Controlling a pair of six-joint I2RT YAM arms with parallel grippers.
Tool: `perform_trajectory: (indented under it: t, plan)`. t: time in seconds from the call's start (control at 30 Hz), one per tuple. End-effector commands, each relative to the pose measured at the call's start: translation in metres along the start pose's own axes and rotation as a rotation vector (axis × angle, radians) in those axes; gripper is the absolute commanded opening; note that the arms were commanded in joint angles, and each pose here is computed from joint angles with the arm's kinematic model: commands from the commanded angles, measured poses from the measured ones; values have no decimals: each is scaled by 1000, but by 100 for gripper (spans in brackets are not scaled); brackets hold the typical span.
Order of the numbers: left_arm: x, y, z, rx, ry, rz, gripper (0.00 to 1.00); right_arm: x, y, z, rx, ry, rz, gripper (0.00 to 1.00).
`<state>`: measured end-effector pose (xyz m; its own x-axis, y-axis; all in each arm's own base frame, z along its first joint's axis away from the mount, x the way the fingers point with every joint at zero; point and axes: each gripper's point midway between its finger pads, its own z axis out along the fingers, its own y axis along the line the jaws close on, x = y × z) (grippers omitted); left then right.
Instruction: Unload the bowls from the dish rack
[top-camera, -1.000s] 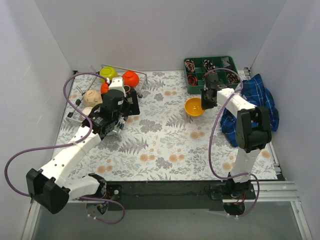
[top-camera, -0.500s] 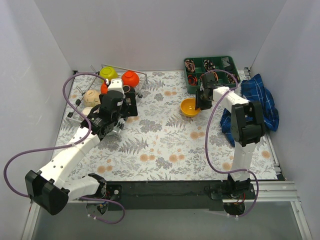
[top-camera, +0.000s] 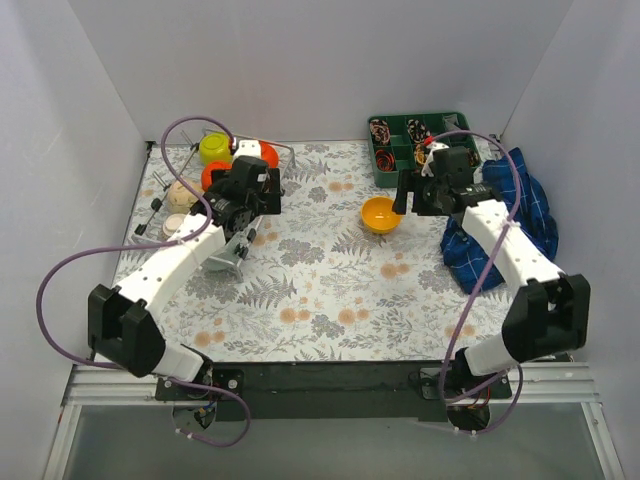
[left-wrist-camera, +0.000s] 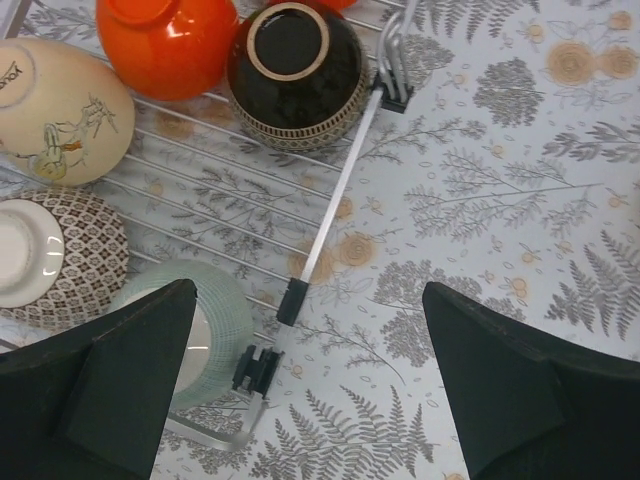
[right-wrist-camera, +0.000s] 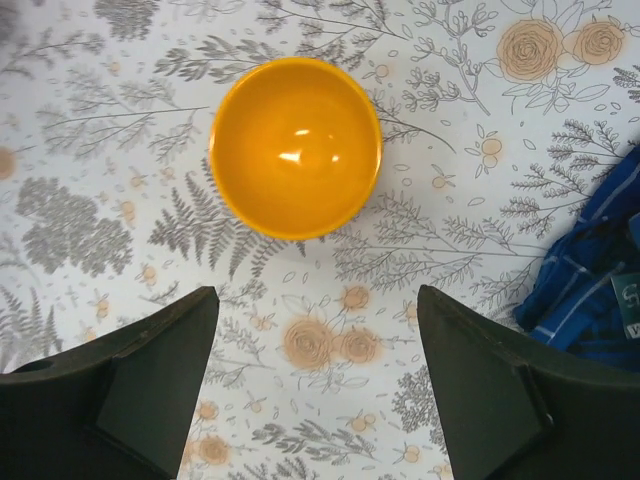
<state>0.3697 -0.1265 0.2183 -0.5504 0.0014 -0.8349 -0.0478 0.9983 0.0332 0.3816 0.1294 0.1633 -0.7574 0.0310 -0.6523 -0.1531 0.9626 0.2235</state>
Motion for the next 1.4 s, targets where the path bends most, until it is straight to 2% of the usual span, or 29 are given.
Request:
perform_trajectory:
  t: [0.0,0.07,0.13,0.3,0.47,0.63,0.77,0.9,0.93,0.97,1.07,1.1,1.17,1.2,1.37]
  plan:
    - [-25,28,21,-129,4,-5,98,6,18,-37,-95,-65,-43,89]
    - [-26,42,24,-174,53,-26,98,11,27,-48,-128,-78,-58,89]
    - [-10,51,27,-226,127,-38,98,20,34,-61,-157,-94,-66,89]
    - [15,63,30,-249,203,-69,98,37,47,-81,-222,-112,-78,89]
    - [-2,87,55,-282,171,-141,98,52,54,-87,-278,-97,-96,89]
    - [-39,100,83,-281,129,-235,98,57,59,-91,-311,-93,-100,89]
    - [-41,97,93,-275,182,-247,98,53,62,-97,-325,-109,-112,89]
    - [-12,99,74,-295,290,-264,98,53,63,-104,-332,-121,-119,89]
    - [-13,99,62,-300,277,-316,98,52,62,-106,-331,-126,-119,89]
    - [6,99,58,-304,325,-323,98,52,62,-108,-329,-134,-122,89]
    - [29,91,41,-290,397,-382,98,60,60,-106,-329,-120,-118,89]
    - [47,89,34,-296,458,-375,98,62,60,-105,-331,-113,-116,89]
    - [59,84,26,-296,485,-393,98,70,60,-101,-336,-90,-112,89]
    - [79,81,25,-296,524,-385,98,72,60,-99,-338,-81,-113,89]
    - [93,71,27,-270,519,-424,98,80,59,-92,-346,-55,-111,89]
